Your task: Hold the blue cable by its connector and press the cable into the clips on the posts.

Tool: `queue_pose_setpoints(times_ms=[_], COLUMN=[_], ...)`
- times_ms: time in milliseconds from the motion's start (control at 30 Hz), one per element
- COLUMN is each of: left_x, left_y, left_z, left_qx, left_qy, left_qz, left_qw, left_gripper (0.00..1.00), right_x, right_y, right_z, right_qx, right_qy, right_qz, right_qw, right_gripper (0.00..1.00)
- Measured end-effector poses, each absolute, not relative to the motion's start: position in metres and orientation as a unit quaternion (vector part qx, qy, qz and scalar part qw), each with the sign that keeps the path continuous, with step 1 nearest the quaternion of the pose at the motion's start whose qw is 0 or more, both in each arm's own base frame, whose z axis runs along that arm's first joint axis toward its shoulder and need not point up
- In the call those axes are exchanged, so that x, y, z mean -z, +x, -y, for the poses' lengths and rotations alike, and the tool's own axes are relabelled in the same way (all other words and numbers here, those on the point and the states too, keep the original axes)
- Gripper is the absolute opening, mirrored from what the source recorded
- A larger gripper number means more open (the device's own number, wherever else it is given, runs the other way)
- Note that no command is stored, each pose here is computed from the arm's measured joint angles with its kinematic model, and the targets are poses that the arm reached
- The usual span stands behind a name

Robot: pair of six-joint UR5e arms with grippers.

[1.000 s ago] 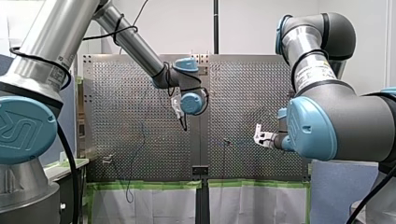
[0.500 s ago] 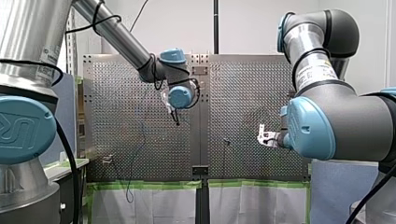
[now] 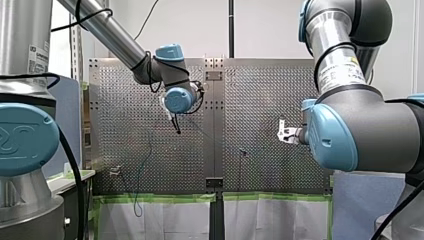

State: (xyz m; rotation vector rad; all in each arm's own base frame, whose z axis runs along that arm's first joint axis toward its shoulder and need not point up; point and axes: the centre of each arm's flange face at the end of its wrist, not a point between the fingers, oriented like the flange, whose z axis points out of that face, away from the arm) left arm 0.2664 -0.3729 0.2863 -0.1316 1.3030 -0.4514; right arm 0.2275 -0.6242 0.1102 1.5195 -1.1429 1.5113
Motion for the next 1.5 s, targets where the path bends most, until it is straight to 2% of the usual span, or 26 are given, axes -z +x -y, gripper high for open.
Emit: queue_pose_setpoints(times_ms=[367, 700, 1500], left_x=[-0.257, -0.224, -0.218], left_y=[0.241, 0.220, 0.217], left_z=[0.350, 0.329, 0.325], left_qx=[0.196, 0.169, 0.164], left_qy=[-0.050, -0.028, -0.025], left_qz=[-0.622, -0.650, -0.654], left_qw=[0.756, 0.740, 0.738], left_gripper=[1.00, 1.00, 1.00], right_x=[-0.151, -0.156, -0.157], right_y=[0.220, 0.222, 0.224], right_z=[0.616, 0.616, 0.615], right_qx=[-0.595, -0.601, -0.602], right_qy=[0.570, 0.567, 0.567], right_qz=[0.432, 0.425, 0.423], right_qw=[0.367, 0.371, 0.370], right_gripper=[0.00, 0.00, 0.00])
